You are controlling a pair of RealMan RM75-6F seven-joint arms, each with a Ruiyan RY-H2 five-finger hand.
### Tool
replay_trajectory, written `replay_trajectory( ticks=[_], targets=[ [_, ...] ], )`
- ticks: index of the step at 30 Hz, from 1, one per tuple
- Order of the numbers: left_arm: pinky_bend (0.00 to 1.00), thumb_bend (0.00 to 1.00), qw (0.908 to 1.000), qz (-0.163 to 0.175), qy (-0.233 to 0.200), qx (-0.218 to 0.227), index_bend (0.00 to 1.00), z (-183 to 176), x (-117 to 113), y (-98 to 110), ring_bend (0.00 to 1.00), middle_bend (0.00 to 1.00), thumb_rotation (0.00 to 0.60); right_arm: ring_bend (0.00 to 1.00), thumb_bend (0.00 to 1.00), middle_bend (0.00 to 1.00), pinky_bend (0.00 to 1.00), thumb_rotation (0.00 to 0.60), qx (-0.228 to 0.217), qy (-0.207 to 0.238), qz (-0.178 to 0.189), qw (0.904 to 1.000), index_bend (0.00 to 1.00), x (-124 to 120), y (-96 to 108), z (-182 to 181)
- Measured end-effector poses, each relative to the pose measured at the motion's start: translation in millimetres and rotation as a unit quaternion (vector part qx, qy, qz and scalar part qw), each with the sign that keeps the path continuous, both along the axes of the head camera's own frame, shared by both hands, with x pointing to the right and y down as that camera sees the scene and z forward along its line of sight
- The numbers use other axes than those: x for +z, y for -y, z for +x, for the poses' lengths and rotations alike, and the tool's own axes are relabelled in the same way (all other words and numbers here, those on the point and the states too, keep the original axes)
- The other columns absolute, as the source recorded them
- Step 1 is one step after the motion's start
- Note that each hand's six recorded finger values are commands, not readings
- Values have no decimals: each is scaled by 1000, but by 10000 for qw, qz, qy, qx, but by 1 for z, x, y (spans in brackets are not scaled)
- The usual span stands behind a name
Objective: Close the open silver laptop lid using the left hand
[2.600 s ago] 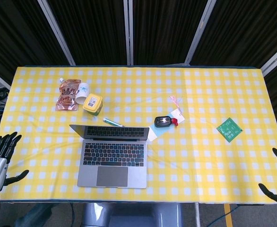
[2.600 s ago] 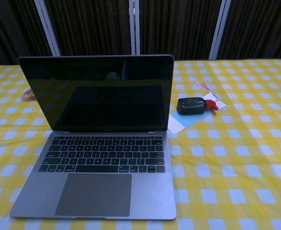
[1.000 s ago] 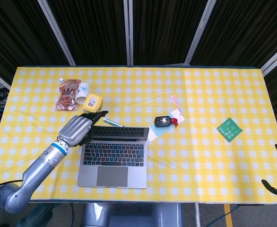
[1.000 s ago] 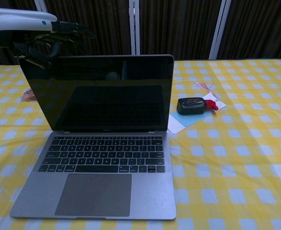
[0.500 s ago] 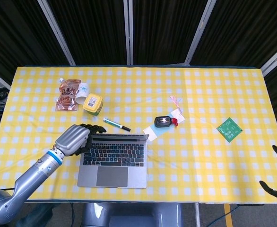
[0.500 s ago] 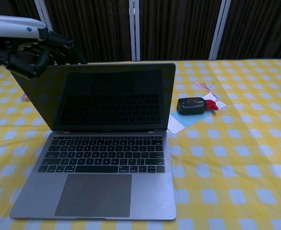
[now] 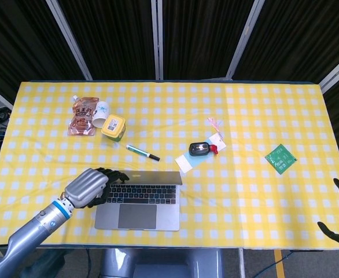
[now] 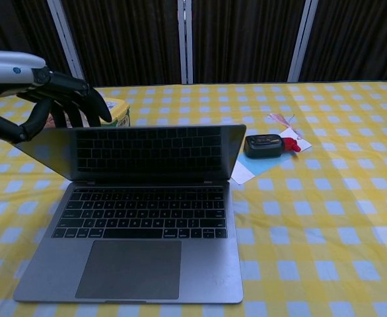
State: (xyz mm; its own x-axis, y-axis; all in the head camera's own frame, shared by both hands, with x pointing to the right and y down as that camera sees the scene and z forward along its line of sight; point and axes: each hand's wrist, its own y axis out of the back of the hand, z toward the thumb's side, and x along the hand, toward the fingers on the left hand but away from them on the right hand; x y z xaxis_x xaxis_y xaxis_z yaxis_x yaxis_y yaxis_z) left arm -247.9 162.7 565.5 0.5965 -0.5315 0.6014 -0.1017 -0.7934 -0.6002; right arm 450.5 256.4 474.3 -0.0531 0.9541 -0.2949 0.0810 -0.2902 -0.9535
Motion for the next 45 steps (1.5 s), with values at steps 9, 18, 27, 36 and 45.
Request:
replay_trajectory(
  ticks=[9,18,27,36,45],
  targets=[
    [314,1000,9983,-361,135,441,271,-9,13,-42,284,275,600,0,0,0,0,600,-4,9,23,10000,0,-2,-1,0],
    [314,1000,9937,-532,117,984,296,-4,35,-79,284,275,600,0,0,0,0,600,1,-13,-12,10000,0,0,-1,0],
    [314,1000,9903,-697,180,1189,313,-4,59,-97,284,275,600,0,0,0,0,600,0,-11,-37,10000,0,2,-1,0],
    [314,1000,9894,-856,247,1143,313,-5,80,-107,284,275,600,0,0,0,0,600,5,-9,-59,10000,0,3,-1,0],
    [284,1000,9902,-922,234,1019,308,-5,86,-107,283,270,600,0,0,0,0,600,12,-10,-45,10000,0,3,-1,1]
  ],
)
